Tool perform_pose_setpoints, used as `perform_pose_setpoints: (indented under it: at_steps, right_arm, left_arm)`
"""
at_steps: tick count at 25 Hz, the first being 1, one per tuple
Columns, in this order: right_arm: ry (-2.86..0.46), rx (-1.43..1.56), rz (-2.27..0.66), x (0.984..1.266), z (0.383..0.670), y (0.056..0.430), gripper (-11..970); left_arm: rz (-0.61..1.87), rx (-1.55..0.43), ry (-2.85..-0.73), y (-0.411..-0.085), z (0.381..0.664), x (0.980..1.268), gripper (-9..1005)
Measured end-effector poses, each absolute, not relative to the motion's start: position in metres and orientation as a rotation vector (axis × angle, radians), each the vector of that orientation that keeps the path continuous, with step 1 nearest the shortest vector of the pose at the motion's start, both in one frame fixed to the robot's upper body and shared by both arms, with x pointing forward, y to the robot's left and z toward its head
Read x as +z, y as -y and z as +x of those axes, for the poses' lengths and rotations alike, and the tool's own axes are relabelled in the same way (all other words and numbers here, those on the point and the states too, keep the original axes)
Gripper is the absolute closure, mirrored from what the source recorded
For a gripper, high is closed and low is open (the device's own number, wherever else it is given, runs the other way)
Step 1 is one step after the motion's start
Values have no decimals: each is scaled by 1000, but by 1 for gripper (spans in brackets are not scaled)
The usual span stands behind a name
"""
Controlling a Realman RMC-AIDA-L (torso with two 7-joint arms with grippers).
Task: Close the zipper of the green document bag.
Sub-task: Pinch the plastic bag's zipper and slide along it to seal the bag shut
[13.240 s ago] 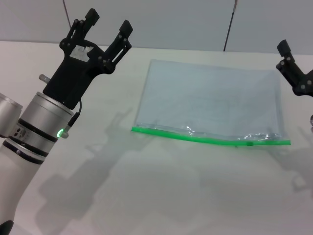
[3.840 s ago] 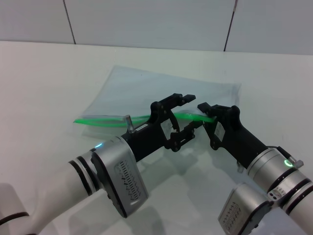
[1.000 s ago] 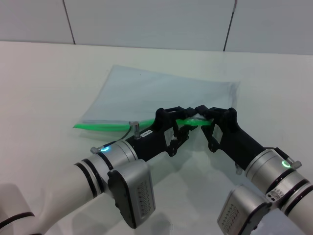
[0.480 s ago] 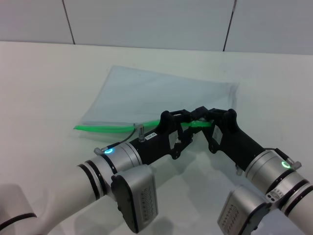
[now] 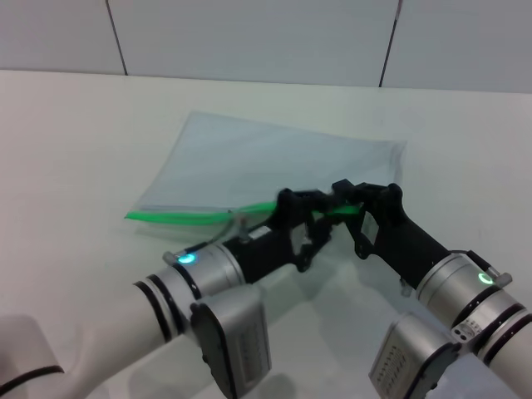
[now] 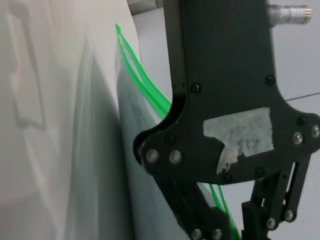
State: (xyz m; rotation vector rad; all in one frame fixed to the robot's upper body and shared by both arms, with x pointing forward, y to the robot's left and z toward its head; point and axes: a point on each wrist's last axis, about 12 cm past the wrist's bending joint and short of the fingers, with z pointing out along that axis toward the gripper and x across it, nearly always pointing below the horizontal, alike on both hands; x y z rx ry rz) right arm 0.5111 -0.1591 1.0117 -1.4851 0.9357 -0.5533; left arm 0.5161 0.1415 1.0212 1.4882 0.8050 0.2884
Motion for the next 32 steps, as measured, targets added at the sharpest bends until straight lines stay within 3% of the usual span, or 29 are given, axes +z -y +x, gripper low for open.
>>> perform_pose_setpoints:
  at_steps: [17,32]
  right_arm:
    - [-935,-550,-1489,1011,510,159,899]
    - [-951,-560,-1474,1011,512,163,879]
  left_arm:
    - [1488,296,-822,-143,517,1020,891]
    - [1482,302,-847,-148,517,1018,894]
